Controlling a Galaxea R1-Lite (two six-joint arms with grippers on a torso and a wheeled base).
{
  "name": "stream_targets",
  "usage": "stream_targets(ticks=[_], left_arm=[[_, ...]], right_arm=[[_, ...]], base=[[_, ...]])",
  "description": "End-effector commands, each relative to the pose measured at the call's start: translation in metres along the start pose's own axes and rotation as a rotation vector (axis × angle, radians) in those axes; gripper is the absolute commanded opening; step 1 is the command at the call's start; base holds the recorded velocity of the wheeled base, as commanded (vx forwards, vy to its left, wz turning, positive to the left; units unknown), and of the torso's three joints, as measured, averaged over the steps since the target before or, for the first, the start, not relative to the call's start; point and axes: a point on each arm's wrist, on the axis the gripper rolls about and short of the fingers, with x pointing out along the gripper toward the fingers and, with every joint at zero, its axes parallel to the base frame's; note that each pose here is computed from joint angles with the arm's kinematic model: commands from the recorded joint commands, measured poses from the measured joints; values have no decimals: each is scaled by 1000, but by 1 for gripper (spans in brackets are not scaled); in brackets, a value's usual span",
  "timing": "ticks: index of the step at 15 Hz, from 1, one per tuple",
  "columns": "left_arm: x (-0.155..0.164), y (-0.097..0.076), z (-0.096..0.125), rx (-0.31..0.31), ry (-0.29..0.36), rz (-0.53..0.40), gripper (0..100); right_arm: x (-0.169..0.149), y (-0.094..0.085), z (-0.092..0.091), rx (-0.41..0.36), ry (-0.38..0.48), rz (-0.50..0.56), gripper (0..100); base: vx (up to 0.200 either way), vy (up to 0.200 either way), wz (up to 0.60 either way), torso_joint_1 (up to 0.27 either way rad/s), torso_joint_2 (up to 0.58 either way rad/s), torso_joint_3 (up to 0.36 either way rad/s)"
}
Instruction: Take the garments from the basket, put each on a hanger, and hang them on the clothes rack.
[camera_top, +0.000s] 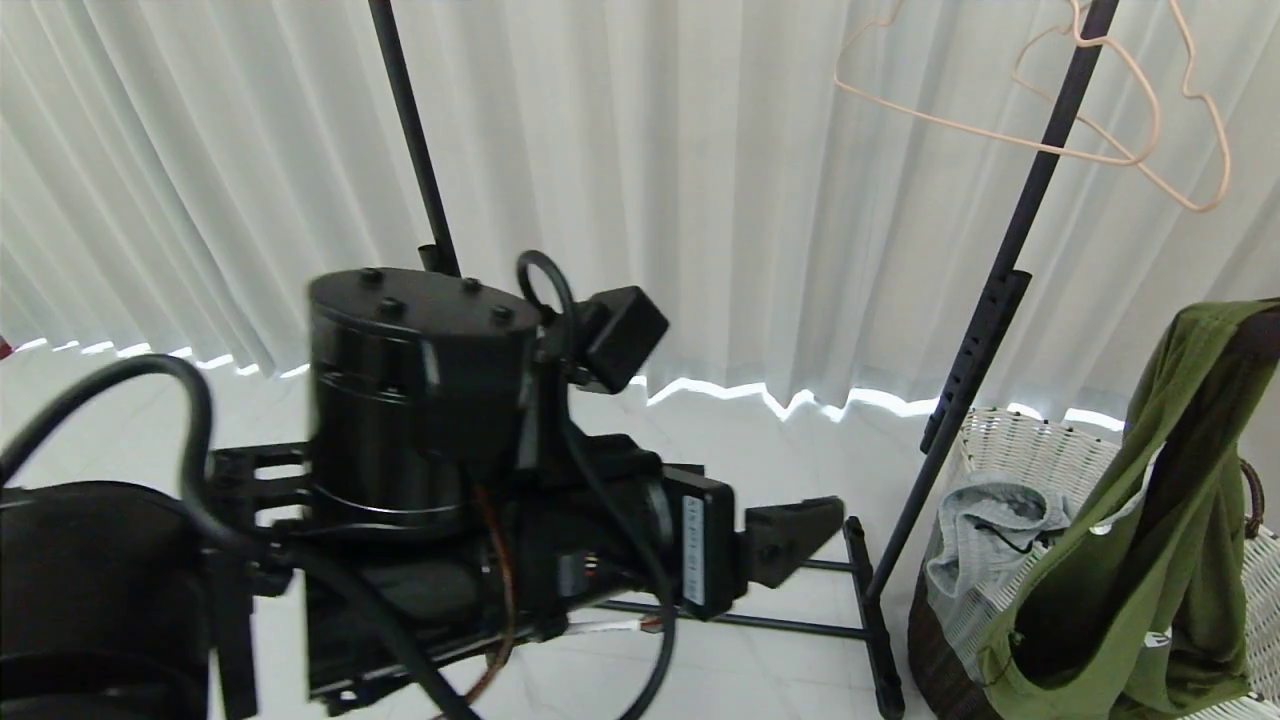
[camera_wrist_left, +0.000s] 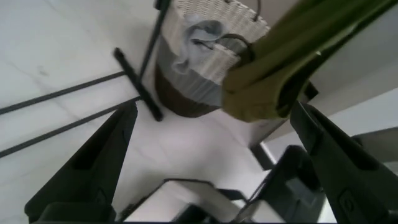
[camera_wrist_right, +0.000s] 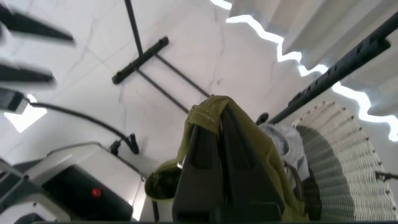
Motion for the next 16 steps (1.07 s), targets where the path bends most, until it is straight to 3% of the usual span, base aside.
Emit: stream_targets(ticks=[1, 5, 11, 16], left_arm=[[56, -25, -17, -9, 46, -16, 100], [105, -45, -26, -19, 60, -32, 100], [136, -35, -49, -13, 112, 24, 100], [138, -38, -51, -6, 111, 28, 100]], right_arm=[[2, 1, 0, -6, 5, 7, 0], [2, 6, -2, -22, 11, 43, 0], [-4, 7, -5, -30, 4, 51, 0], [-6, 9, -14, -35, 19, 62, 0]], base=[[0, 0, 0, 0, 0, 0], [0, 0, 0, 0, 0, 0], [0, 0, 0, 0, 0, 0], [0, 0, 0, 0, 0, 0]])
